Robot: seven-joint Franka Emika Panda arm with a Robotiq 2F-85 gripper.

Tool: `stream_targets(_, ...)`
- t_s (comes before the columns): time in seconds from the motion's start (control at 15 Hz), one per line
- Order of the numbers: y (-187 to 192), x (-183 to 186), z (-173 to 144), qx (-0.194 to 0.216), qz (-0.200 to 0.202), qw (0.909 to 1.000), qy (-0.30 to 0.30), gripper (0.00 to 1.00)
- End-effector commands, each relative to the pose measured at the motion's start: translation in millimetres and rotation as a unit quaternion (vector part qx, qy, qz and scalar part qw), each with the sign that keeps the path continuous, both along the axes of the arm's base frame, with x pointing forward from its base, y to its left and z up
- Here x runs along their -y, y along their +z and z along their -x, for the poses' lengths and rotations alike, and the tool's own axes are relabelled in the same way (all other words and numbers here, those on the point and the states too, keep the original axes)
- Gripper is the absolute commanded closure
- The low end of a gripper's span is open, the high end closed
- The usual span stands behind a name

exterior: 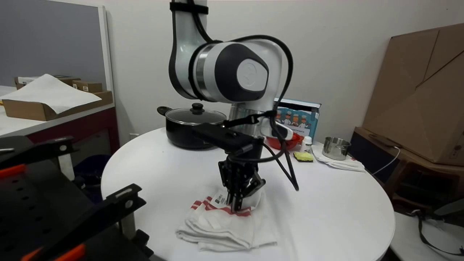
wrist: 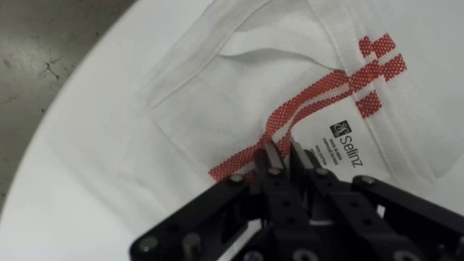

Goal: Use the towel to wipe the table

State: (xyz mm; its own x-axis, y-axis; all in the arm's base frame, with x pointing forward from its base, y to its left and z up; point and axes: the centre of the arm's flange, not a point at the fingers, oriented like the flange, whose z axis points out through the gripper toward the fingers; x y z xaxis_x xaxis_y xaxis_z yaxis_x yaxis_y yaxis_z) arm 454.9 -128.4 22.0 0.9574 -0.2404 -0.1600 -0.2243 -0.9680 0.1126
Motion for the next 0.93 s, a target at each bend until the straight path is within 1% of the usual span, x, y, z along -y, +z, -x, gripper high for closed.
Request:
stream_targets(0.0,18,-53,-59,0.014,0.017,0.9973,0.070,0.96)
stream_targets(0.2,29,-88,-104,0.026,0.024,0.9924,0.118,0.96)
stream_targets(0.4,37,-101,-132,0.031,0.026,0.9894,0.140,0.97)
stream_targets(0.47,39,-101,-138,0.032,0.025,0.9896,0.138,0.64)
stream_targets(0.53,39,-99,-142,0.032,0.024,0.9897,0.138,0.63)
stream_targets(0.6,40,-97,-144,0.032,0.023,0.9898,0.137,0.57)
stream_targets(0.67,40,-96,-145,0.031,0.022,0.9899,0.136,0.50)
stream_targets(0.73,40,-96,-144,0.029,0.020,0.9900,0.137,0.42)
stream_targets(0.87,43,-104,-135,0.024,0.001,0.9887,0.148,0.27)
